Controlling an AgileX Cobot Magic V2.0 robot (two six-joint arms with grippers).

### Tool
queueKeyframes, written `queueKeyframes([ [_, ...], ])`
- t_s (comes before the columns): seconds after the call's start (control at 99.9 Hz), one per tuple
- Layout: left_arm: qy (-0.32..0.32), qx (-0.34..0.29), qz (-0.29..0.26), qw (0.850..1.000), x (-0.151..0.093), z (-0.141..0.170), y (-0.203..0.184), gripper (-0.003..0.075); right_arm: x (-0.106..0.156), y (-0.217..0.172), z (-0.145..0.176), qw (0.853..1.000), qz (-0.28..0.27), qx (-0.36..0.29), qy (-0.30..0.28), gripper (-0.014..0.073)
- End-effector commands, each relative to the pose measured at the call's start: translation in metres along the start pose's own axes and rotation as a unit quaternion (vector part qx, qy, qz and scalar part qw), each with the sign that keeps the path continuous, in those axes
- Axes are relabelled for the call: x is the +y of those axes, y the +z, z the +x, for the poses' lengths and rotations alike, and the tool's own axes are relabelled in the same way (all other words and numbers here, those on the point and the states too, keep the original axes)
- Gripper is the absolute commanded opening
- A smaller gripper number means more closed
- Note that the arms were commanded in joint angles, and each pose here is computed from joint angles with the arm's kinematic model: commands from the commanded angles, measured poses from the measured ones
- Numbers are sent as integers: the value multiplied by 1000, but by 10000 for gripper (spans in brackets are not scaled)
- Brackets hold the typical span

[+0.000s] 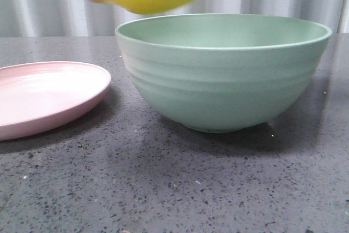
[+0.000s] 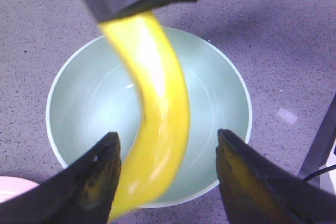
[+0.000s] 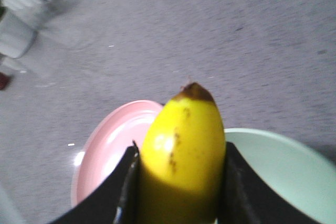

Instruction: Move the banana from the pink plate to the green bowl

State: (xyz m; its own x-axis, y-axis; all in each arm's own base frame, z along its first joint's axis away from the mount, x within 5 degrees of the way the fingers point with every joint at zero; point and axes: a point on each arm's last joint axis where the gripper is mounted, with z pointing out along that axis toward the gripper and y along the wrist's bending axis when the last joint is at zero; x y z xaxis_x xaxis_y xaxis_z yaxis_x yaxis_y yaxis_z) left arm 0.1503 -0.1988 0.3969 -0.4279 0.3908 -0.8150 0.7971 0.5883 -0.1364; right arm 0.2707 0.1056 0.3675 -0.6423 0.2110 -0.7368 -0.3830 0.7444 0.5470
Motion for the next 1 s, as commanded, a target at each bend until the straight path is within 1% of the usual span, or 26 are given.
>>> queueKeyframes([
  [0.0, 3, -55, 6, 998, -5, -14, -16, 376, 4, -19, -14, 999, 8, -33, -30, -14],
  [0.07, 3, -55, 6, 998, -5, -14, -16, 376, 2, -19, -13, 998, 20, -27, -47, -14],
  [0.16, 3, -56, 6, 998, -5, -15, -16, 376, 1, -19, -13, 998, 25, -29, -50, -11],
  [0.26, 3, -56, 6, 998, -5, -15, -16, 376, -2, -19, -14, 996, 42, -32, -69, -11],
  [0.44, 3, -56, 6, 998, -5, -15, -16, 376, -4, -18, -12, 995, 48, -22, -80, -10],
  [0.67, 3, -56, 6, 998, -5, -15, -16, 376, -6, 6, -2, 995, 41, 17, -84, -10],
  [0.82, 3, -56, 6, 998, -5, -15, -16, 376, -13, 20, 2, 994, 52, 35, -89, -6],
  [0.89, 3, -56, 6, 998, -5, -15, -16, 376, -15, 22, 2, 994, 56, 36, -90, 28],
  [0.941, 3, -56, 6, 998, -5, -15, -16, 376, -16, 22, 2, 993, 57, 37, -92, 74],
  [0.991, 3, -56, 6, 998, -5, -15, -16, 376, -16, 22, 2, 993, 57, 37, -92, 143],
])
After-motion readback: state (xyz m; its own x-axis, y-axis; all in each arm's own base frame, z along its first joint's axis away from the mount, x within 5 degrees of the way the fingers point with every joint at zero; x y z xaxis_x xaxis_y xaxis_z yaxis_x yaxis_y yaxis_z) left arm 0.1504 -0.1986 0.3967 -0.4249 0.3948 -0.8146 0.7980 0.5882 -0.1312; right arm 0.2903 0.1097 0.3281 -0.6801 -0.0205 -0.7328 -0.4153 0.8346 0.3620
